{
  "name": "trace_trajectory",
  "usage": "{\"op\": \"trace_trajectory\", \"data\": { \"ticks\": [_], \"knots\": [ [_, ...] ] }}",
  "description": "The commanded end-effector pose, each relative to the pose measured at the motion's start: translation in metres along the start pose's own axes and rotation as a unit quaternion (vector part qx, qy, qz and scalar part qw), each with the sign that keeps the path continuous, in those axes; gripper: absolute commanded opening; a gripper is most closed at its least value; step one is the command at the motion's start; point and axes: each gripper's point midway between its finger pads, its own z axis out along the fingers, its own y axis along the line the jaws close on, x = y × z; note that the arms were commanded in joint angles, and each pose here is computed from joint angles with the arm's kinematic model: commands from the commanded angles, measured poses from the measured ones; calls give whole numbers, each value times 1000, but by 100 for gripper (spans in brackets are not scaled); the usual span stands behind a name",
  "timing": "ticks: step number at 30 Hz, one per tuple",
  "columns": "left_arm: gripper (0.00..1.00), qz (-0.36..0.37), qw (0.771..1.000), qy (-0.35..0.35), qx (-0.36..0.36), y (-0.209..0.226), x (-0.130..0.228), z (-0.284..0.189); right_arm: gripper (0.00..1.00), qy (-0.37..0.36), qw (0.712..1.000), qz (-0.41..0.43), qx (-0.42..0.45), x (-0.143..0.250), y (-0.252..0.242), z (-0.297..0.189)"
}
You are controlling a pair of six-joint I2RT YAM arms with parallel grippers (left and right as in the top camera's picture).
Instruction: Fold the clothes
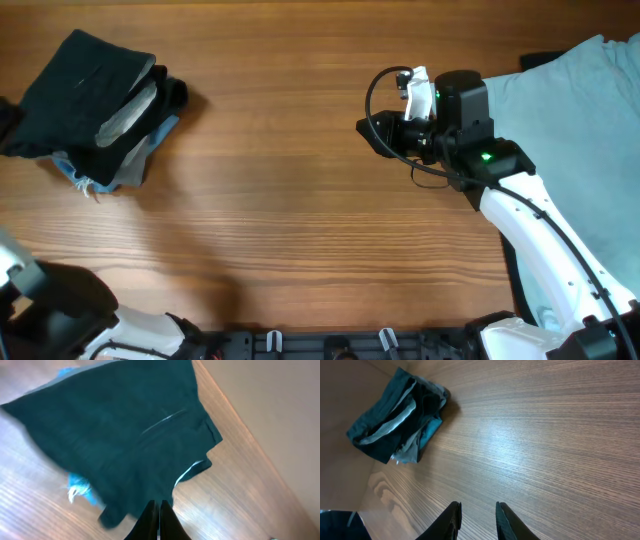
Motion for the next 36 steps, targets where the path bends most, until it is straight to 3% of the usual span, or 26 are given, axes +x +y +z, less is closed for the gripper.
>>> {"op": "trace_trajectory", "data": {
  "ticks": [1, 4, 5, 6, 10, 13, 19, 22, 23, 27, 31, 36],
  "knots": [
    [4, 11, 995, 80, -65, 22, 31, 69, 27, -7, 1000, 2, 6, -4, -2, -1],
    [13, -1, 984, 150, -98, 42, 65, 101, 26, -6, 1000, 3, 5, -4, -1, -1],
    [27, -4, 981, 163, -101, 46, 71, 109, 26, -5, 1000, 2, 5, -3, -1, -1],
    [35, -8, 979, 174, -103, 51, 76, 117, 25, -5, 1000, 1, 4, -3, 0, 0],
    [42, -7, 981, 170, -93, 46, 73, 115, 22, -8, 1000, -9, 2, -4, 2, -3],
    [48, 24, 987, 148, -59, 21, 61, 87, 21, -22, 999, -33, -3, -9, 10, -12],
    [63, 112, 993, 38, 3, -46, 44, -12, 18, -85, 994, -74, -8, -26, 37, -53],
    [87, 157, 986, -22, 46, -85, 53, -65, 18, -132, 986, -104, -6, -34, 55, -87],
    [100, 169, 983, -39, 63, -98, 60, -83, 18, -147, 983, -114, -4, -35, 59, -98],
    [100, 204, 972, -57, 102, -128, 97, -128, 18, -203, 971, -119, 29, -37, 65, -140],
    [100, 214, 971, -30, 100, -124, 153, -165, 22, -276, 949, -139, 62, -43, 73, -186],
    [100, 262, 957, -89, 82, -117, 186, -210, 29, -252, 945, -190, 87, -30, 67, -187]
  ]
}}
